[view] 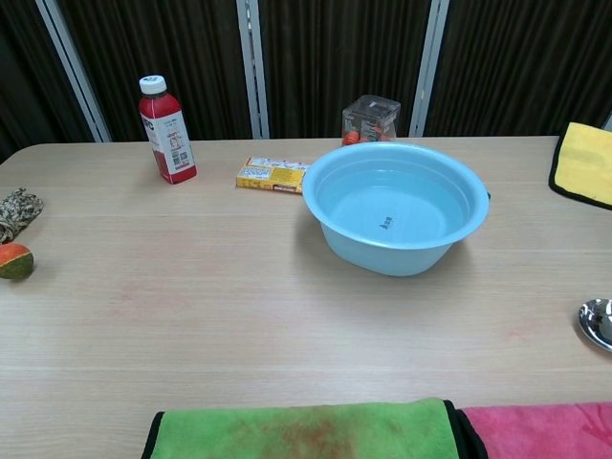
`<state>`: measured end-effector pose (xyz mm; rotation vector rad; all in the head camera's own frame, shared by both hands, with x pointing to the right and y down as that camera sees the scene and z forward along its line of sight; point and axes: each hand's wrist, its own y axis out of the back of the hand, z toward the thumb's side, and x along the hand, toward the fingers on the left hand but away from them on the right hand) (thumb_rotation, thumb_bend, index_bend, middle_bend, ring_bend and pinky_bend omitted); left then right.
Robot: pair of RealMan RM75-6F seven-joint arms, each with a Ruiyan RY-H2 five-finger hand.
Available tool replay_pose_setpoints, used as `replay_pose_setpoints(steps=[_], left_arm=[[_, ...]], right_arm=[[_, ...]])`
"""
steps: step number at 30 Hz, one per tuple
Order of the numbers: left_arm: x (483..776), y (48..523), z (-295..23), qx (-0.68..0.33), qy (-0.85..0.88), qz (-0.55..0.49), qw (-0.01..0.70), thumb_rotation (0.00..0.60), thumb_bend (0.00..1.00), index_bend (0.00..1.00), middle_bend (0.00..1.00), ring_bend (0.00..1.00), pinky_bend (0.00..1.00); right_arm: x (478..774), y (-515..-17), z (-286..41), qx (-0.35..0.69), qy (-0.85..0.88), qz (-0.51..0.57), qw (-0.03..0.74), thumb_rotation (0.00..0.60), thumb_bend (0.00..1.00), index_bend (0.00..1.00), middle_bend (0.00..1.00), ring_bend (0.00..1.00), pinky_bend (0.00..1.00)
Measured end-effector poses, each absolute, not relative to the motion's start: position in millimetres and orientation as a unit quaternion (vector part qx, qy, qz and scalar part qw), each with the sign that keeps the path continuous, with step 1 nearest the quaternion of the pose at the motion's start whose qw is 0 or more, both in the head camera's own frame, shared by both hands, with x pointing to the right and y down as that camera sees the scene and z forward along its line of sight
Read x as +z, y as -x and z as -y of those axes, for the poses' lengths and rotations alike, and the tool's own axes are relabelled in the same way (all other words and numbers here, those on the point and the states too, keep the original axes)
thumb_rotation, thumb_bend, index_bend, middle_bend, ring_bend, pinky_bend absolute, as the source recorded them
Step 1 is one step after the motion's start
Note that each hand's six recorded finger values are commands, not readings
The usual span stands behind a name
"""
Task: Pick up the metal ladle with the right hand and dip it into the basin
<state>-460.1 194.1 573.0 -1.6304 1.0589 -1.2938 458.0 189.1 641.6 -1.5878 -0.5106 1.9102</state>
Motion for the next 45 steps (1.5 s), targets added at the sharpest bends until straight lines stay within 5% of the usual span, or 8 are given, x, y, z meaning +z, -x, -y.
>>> replay_pose_setpoints(steps=[14,23,45], left_arm=[[575,458,-195,-0.511,0.644,-0.412,0.392,0.506,0.22,0.0,0.0,0.0,0.0],[578,456,-195,-0.512,0.645,-0.409,0.393,0.502,0.22,0.0,0.0,0.0,0.0],[577,457,-194,-0.511,0.646,-0.413,0.389,0.506,0.22,0.0,0.0,0.0,0.0]], right_arm=[[629,-468,-182,0.711,0.621,0.225,0.242,0.6,0.57,0.68,0.0,0.0,0.0],[594,-479,-163,0.703,0.617,0.244,0.256,0.6,0.57,0.68,0.0,0.0,0.0],[560,-409,-115,0.676,0.648,0.208,0.283,0.6,0.57,0.68,0.0,0.0,0.0]])
